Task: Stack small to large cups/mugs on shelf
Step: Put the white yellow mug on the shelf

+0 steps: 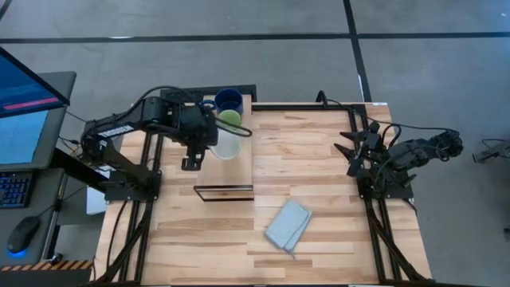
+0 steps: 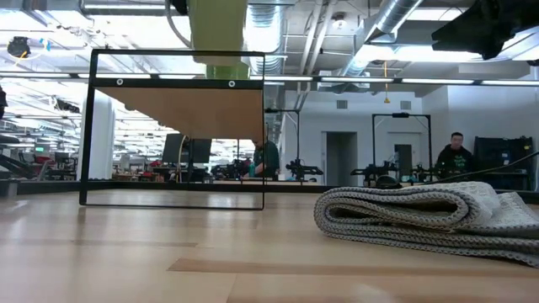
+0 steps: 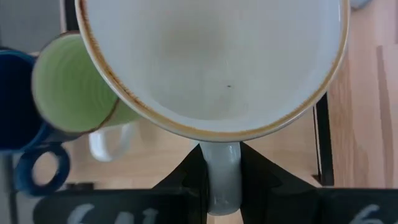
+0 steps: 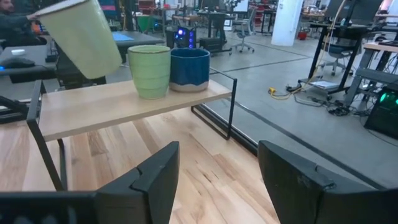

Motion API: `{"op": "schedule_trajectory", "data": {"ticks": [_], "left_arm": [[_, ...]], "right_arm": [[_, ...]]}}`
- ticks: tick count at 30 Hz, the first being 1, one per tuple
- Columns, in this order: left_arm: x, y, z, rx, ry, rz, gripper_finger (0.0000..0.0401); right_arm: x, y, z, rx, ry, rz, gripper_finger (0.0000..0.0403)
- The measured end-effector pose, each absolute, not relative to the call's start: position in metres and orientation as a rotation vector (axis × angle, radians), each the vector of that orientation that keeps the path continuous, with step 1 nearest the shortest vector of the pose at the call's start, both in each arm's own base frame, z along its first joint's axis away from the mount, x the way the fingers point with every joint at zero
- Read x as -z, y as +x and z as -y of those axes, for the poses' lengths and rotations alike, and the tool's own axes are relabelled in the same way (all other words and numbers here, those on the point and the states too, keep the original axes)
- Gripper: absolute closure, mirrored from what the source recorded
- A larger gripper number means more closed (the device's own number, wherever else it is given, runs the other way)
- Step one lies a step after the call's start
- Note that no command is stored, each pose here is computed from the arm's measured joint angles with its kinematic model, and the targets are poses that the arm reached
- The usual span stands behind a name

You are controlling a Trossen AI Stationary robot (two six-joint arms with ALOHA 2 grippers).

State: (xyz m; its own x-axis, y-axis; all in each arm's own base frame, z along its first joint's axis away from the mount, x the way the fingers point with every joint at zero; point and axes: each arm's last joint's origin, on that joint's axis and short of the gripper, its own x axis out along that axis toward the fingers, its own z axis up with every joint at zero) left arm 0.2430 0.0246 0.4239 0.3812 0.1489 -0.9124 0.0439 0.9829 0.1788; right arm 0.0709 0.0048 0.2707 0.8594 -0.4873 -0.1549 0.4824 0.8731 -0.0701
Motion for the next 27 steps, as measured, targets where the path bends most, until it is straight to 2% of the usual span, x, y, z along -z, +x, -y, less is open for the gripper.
{"op": "schedule_trajectory", "data": {"ticks": [16,27], "left_arm": [[-0.384,0.225,-0.05,0.043,0.134,-1.137,0.0363],[-0.38,0.229,-0.065,0.084,0.101,-1.075,0.0363]], "right_arm": [[-0.27,0.071,-0.005,0.515,0.036,-0.155,0.0163],[-0.27,0.071,-0.005,0.517,0.052,-0.151,0.0163]]}}
